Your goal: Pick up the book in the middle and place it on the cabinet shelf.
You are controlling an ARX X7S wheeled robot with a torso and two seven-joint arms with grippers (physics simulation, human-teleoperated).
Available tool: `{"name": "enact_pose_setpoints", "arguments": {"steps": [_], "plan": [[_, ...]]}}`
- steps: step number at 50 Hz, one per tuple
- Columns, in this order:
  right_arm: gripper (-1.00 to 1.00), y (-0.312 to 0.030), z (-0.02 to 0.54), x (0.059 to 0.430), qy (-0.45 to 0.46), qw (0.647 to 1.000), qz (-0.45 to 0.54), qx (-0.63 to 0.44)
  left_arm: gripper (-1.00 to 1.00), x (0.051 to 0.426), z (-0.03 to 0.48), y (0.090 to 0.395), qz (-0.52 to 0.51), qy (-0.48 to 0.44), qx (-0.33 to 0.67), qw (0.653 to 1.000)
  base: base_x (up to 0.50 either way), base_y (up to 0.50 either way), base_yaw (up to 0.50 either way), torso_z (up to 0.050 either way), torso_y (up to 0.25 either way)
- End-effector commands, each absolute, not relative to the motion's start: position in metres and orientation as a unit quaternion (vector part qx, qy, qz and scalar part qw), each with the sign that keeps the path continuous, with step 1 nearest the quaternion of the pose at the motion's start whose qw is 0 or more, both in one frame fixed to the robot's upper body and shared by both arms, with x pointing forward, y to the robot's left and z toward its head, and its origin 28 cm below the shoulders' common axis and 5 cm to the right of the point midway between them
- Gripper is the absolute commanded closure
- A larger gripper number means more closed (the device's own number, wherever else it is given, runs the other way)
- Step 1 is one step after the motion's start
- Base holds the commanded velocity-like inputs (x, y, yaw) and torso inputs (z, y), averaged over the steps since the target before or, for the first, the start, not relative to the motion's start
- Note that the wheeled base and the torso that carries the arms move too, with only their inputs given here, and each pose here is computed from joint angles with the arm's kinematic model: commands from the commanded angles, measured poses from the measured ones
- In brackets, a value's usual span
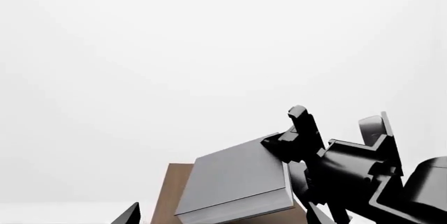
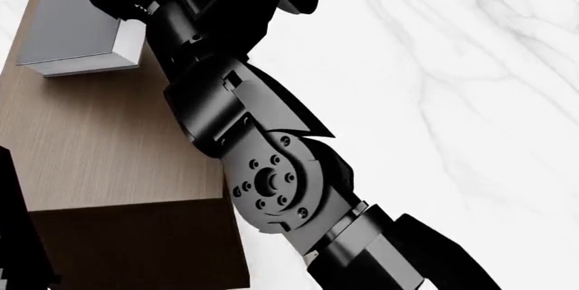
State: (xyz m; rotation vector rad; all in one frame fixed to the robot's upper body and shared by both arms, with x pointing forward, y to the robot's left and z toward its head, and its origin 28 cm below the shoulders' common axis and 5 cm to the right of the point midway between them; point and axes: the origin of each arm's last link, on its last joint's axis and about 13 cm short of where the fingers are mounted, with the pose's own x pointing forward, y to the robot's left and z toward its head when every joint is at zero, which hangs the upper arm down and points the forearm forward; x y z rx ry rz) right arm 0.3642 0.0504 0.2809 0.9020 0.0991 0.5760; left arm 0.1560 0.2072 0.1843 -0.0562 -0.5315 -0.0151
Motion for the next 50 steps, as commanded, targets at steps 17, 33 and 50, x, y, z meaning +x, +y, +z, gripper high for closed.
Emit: {"name": "enact_pose_setpoints", "arguments": {"steps": [17,33,50], "plan": [[1.00,0.053,0.268,0.374,0.124,0.878,0.219,0.408,-1.00,0.156,0.184,0.207,-0.006,-0.262,-0.028,0.965,0.00,0.00,0.00,0.000,0.000],[1.00,0.051,0.260,0.384,0.169,0.872,0.157,0.432,-1.00,0.157,0.183,0.208,-0.005,-0.262,-0.028,0.965,0.00,0.00,0.00,0.000,0.000],[1.00,0.047,0.250,0.387,0.180,0.868,0.137,0.442,-1.00,0.156,0.183,0.208,-0.003,-0.262,-0.028,0.965,0.00,0.00,0.00,0.000,-0.003]]}}
